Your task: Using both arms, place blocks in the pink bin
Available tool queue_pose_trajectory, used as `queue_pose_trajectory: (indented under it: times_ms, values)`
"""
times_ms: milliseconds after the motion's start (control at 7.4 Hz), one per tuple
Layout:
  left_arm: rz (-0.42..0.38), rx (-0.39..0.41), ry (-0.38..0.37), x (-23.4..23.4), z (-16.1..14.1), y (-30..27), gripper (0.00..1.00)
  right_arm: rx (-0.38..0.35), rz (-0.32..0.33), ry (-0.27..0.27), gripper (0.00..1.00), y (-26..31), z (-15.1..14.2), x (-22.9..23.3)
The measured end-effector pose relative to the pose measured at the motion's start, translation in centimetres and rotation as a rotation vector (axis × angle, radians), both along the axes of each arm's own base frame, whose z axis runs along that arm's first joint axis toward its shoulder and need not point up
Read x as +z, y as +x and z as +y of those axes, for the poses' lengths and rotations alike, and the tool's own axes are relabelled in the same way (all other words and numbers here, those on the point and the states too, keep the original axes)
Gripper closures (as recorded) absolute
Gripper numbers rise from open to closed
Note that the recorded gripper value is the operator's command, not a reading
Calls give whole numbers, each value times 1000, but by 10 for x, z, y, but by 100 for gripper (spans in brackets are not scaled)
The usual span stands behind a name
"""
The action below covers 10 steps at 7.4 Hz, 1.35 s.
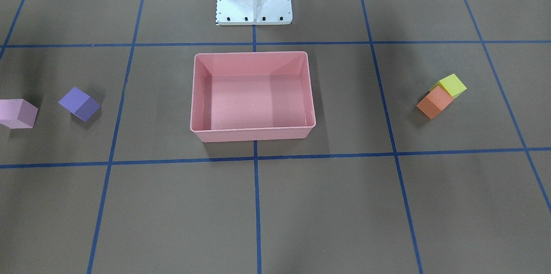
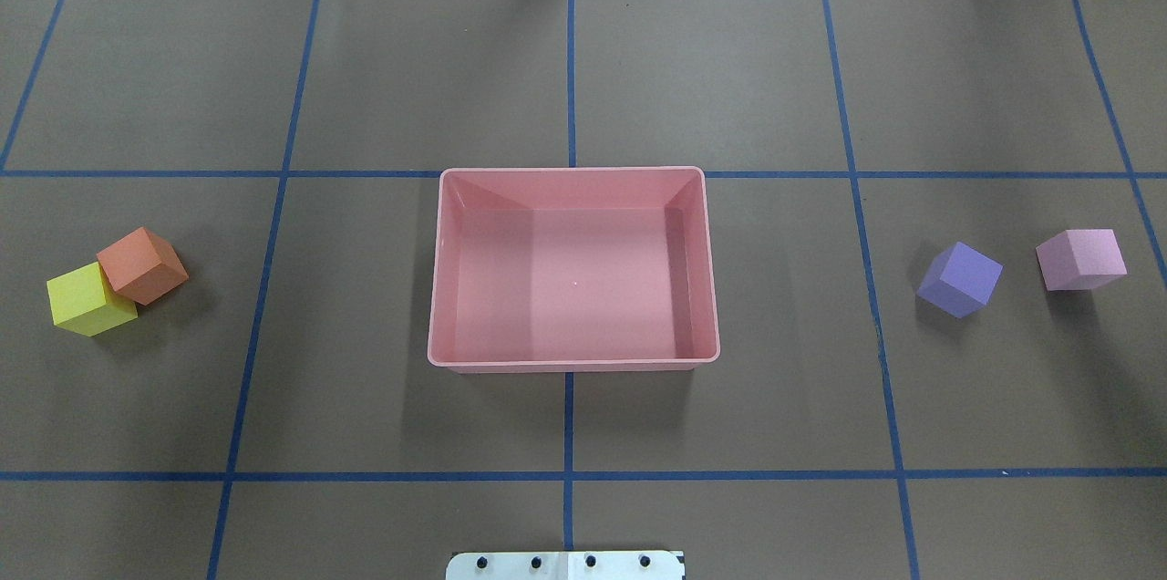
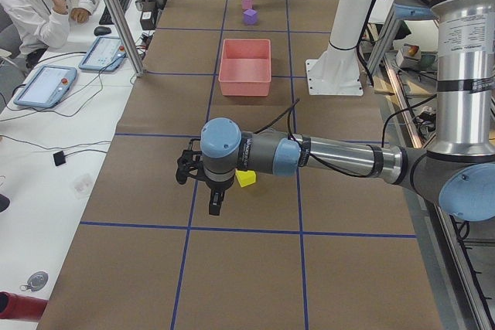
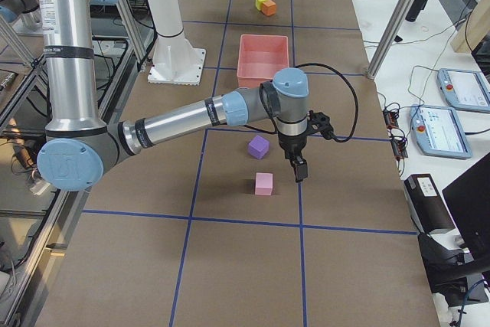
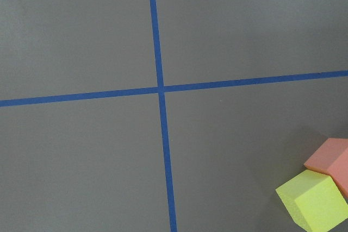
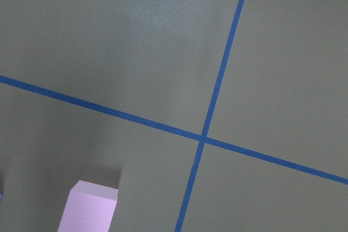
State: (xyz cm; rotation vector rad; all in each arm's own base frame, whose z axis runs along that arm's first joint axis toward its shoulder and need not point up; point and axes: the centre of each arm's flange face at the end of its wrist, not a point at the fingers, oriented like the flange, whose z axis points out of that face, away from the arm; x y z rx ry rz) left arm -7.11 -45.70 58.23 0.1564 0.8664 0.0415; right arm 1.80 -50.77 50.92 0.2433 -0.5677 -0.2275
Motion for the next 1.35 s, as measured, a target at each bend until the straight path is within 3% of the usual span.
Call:
queue_pose_trajectory:
  times_ms: [405, 811, 1081, 1351]
  values:
    - [17, 3, 15, -7, -3, 1, 0, -20, -2, 0, 0, -10, 0, -1]
    - [18, 37, 80, -19, -12, 19, 0, -25, -10, -22, 0, -13, 3, 8]
    - [32, 63, 19, -25, -17, 69, 0, -24, -11, -24, 0, -14, 3, 8]
    - [50, -26, -119, -33, -18, 122, 0, -26, -13, -23, 0, -14, 3, 7]
